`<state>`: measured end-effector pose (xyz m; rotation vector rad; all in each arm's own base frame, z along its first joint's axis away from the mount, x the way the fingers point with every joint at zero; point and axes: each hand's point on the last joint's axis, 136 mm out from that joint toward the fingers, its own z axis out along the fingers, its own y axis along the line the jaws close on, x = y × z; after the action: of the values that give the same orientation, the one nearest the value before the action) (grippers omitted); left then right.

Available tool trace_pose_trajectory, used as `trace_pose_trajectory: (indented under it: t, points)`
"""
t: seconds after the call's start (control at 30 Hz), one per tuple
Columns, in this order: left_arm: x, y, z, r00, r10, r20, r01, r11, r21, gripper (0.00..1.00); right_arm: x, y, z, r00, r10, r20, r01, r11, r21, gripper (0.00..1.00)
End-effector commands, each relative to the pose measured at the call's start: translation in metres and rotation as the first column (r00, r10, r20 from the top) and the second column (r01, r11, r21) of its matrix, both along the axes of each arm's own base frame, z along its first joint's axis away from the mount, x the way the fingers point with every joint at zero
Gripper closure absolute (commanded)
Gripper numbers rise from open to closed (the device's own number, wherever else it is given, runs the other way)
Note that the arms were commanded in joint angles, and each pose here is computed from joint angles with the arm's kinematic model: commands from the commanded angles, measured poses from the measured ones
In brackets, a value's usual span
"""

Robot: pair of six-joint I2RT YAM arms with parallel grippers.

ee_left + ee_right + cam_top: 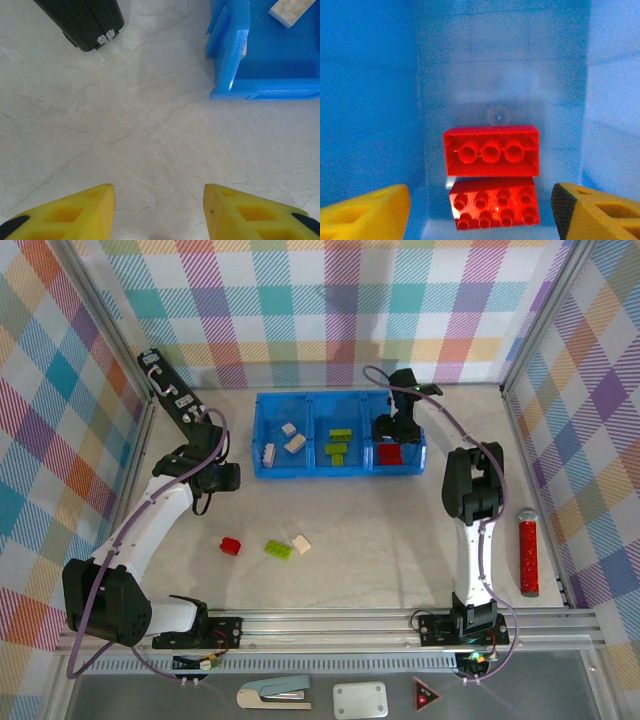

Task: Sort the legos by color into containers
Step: Place the lego in the container, then pick up the lego from the middle-left of the table.

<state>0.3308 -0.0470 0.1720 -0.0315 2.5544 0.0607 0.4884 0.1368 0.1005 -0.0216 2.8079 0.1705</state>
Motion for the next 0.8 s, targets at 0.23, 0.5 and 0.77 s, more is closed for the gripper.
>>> trace_pose_trajectory:
  t: [0.23,0.5,0.77]
  points:
    - [-0.003,-0.001,-0.001,1.000,-0.004,-0.004,0.003,0.999,-0.033,0.50,-0.048,0.006,0.041,1.000,0.015,0.023,-0.017,0.997,0.071,0.25]
    - [-0.004,-0.007,-0.008,0.999,-0.009,-0.039,0.006,0.998,-0.066,0.50,-0.103,0.026,0.051,0.998,0.057,0.024,-0.059,0.995,0.085,0.25]
    - [-0.009,-0.015,-0.006,0.997,-0.005,-0.082,-0.002,0.996,-0.093,0.50,-0.153,0.036,0.038,0.997,0.073,0.000,-0.073,0.993,0.095,0.25]
